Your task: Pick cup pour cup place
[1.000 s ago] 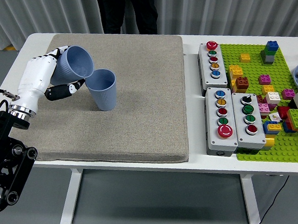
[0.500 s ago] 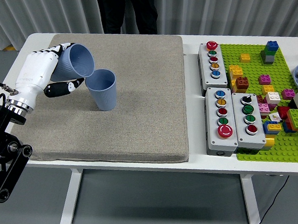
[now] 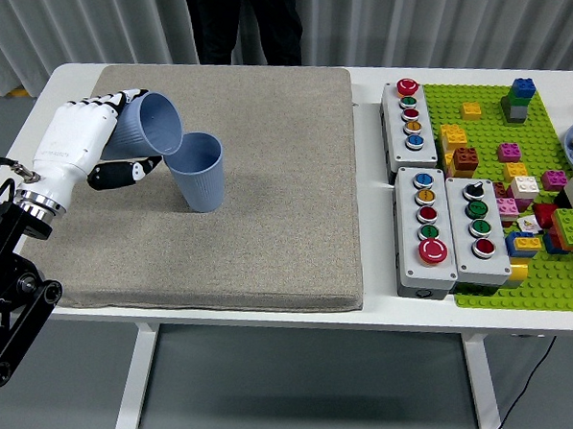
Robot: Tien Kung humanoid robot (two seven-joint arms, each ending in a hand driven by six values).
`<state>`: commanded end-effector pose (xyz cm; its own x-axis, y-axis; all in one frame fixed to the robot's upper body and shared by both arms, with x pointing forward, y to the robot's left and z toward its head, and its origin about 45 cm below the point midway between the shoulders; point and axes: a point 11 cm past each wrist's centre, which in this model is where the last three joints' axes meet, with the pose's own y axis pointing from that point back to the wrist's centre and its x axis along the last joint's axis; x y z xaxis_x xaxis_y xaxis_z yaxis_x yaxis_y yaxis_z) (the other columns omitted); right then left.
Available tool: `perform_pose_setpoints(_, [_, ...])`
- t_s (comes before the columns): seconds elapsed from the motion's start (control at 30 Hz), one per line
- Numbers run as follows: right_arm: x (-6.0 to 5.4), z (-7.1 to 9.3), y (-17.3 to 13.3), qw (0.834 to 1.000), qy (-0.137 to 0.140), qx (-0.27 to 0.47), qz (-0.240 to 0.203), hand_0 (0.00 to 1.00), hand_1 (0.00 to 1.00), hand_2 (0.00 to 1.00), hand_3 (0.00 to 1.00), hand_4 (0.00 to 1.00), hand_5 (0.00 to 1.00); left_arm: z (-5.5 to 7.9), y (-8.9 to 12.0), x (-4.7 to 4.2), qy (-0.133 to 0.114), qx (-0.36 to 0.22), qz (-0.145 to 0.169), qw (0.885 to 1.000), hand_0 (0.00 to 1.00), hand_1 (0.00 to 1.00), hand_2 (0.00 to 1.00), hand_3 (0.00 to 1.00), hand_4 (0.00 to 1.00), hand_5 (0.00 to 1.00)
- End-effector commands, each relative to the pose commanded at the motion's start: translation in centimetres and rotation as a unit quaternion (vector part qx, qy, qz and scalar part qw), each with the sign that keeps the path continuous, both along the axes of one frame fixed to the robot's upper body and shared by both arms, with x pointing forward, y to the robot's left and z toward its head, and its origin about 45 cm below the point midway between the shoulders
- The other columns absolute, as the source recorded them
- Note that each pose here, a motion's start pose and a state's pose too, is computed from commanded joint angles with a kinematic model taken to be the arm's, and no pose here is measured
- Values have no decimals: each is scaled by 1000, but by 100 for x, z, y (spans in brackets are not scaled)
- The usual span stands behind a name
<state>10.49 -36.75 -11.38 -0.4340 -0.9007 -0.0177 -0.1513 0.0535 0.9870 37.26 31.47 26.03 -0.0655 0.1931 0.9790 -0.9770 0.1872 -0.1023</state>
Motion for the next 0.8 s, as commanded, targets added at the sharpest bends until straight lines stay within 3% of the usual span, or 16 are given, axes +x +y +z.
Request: perform_pose_setpoints(0.8, [33, 12, -22, 1000, -4, -2, -5, 684, 679, 690, 650, 448, 180, 75, -26, 44, 5, 50, -16, 999, 553, 613, 739, 787, 578, 89])
